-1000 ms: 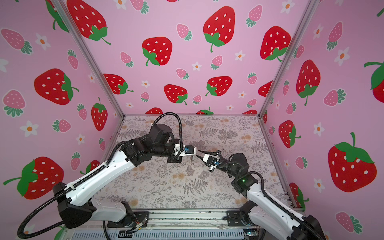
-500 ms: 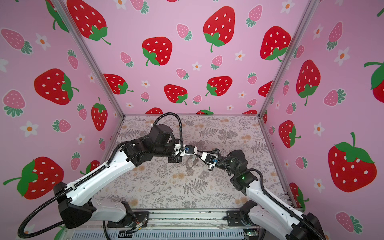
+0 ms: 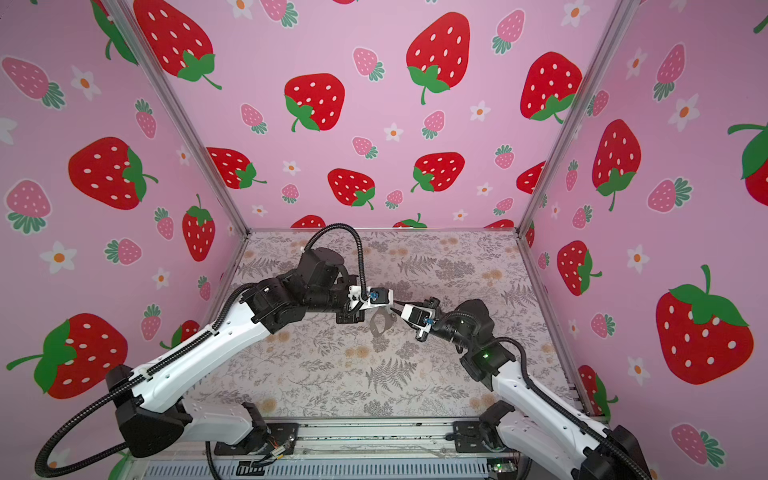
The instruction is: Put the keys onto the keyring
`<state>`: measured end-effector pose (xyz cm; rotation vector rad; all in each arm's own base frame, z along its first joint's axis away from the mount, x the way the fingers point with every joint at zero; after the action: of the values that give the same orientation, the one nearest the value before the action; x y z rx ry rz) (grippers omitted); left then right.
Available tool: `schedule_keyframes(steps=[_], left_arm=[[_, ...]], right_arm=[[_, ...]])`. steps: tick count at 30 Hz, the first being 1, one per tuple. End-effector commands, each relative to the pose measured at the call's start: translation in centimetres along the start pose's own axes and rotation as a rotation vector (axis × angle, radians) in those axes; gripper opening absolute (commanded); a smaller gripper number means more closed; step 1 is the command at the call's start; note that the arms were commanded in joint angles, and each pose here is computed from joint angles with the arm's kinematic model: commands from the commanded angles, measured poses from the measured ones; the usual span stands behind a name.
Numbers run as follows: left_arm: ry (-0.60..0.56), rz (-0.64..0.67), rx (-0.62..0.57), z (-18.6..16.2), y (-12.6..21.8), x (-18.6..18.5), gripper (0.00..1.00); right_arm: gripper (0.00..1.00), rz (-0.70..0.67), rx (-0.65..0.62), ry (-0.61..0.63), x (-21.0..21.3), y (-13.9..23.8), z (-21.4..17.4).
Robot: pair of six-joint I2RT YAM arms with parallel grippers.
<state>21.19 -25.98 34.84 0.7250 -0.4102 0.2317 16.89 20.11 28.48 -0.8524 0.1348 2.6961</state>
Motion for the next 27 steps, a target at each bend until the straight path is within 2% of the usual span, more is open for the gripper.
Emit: schedule_keyframes(steps=[1,27], left_arm=[[-0.008,0.035,-0.028,0.45,0.66,0.34,0.0],[-0.007,0.026,-0.024,0.46,-0.25,0.55,0.0]], right_arm=[[0.2,-0.005,-0.016,0.025,-0.35,0.04,0.65],[0.17,-0.034,-0.068,-0.019,-1.13,-0.61,1.1]])
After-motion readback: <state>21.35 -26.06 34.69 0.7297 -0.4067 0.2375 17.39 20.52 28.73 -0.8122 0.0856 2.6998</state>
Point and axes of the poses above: each gripper's point midway between its finger pads, its own y axis back along the fingers, its own x axis along the line the jaws close on, z = x × y, the point moved 8 cm from there along y, back along the fingers, and after that the axes turned 4 degrees about y, right-handed, at the moved point
